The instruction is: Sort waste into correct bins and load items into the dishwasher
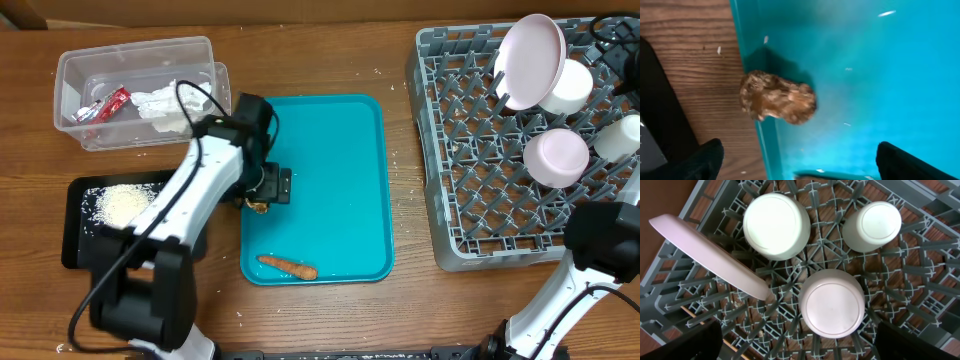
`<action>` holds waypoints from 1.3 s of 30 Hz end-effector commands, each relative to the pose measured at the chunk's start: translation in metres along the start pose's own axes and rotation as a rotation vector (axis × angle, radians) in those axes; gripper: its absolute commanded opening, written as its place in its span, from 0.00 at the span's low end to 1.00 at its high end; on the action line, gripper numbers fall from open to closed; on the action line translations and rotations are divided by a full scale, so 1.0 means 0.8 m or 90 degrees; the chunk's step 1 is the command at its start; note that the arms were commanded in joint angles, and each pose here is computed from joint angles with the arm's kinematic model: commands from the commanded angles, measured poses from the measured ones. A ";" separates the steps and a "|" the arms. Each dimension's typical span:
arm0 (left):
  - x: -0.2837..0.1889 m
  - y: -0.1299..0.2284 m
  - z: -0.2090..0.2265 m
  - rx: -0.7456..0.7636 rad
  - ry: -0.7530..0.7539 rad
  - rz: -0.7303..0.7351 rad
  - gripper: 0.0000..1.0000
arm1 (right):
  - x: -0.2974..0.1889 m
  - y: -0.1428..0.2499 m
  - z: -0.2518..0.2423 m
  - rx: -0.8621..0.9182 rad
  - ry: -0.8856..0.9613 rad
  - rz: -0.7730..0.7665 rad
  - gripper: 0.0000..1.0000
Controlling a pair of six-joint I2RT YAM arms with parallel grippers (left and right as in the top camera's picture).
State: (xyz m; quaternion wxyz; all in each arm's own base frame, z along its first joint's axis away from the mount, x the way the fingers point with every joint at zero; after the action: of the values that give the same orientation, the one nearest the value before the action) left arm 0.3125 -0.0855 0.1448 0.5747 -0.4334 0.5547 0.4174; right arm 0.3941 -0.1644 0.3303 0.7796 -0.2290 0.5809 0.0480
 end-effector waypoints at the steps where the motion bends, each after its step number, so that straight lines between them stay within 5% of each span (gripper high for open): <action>1: 0.027 0.000 0.013 0.014 -0.093 0.041 1.00 | -0.025 -0.003 -0.001 0.003 -0.026 -0.026 1.00; 18: 0.053 -0.007 -0.018 0.145 -0.113 0.064 0.95 | -0.025 -0.003 -0.001 0.003 -0.026 -0.026 1.00; 39: 0.072 -0.002 -0.020 0.153 -0.120 0.051 0.93 | -0.025 -0.003 -0.001 0.003 -0.026 -0.026 1.00</action>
State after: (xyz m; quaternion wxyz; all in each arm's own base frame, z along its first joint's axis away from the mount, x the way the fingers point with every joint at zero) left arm 0.3188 -0.1026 0.0947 0.6582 -0.3150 0.5488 0.4079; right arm 0.3941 -0.1644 0.3302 0.7796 -0.2286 0.5811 0.0479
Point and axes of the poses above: each gripper's point midway between its finger pads, its own x axis out along the fingers, its own z axis along the line the jaws close on, y = z × x, the point moved 8 cm from there along -x, back along the fingers, and after that the axes turned 15 degrees about x, right-handed, at the moved point
